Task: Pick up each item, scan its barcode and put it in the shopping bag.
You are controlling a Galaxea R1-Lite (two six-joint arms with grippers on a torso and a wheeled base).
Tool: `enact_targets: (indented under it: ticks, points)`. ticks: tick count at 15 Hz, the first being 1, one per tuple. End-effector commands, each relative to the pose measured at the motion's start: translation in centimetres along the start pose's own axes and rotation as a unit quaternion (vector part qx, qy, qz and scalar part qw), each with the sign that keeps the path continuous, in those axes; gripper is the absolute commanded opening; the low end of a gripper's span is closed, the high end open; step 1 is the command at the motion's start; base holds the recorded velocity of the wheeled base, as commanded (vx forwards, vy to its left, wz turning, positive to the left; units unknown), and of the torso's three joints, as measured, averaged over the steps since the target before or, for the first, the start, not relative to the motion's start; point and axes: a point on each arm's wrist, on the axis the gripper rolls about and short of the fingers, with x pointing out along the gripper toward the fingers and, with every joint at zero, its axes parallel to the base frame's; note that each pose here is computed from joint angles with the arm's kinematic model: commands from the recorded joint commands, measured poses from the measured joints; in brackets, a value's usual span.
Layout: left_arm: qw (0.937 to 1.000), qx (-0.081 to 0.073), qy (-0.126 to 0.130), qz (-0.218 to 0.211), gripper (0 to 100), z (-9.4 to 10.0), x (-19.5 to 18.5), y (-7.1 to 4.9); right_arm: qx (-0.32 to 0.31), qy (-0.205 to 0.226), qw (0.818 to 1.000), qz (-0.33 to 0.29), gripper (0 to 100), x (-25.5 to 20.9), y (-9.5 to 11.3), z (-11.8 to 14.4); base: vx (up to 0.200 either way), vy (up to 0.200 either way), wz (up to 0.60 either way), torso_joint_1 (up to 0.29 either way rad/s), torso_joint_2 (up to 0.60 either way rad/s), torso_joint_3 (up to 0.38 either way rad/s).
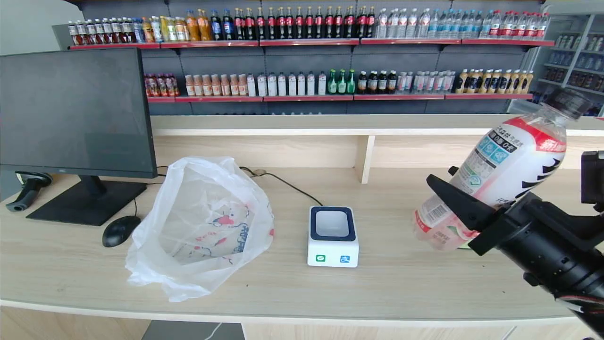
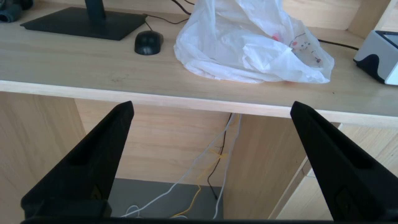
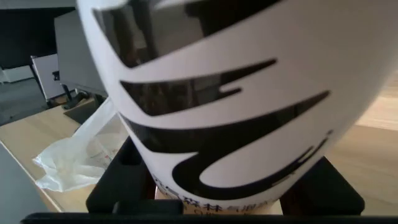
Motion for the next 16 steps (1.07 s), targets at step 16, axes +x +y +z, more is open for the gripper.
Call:
enact_targets:
  ticks: [16]
  points:
    - [1.0000, 0.000, 0.000, 0.000, 100, 0.0, 0.0, 0.0, -0.134, 0.041, 0.979, -0.150, 0, -2.5, -5.9, -0.5, -0.063, 0.000, 0.00, 0.001, 0.00, 0.000]
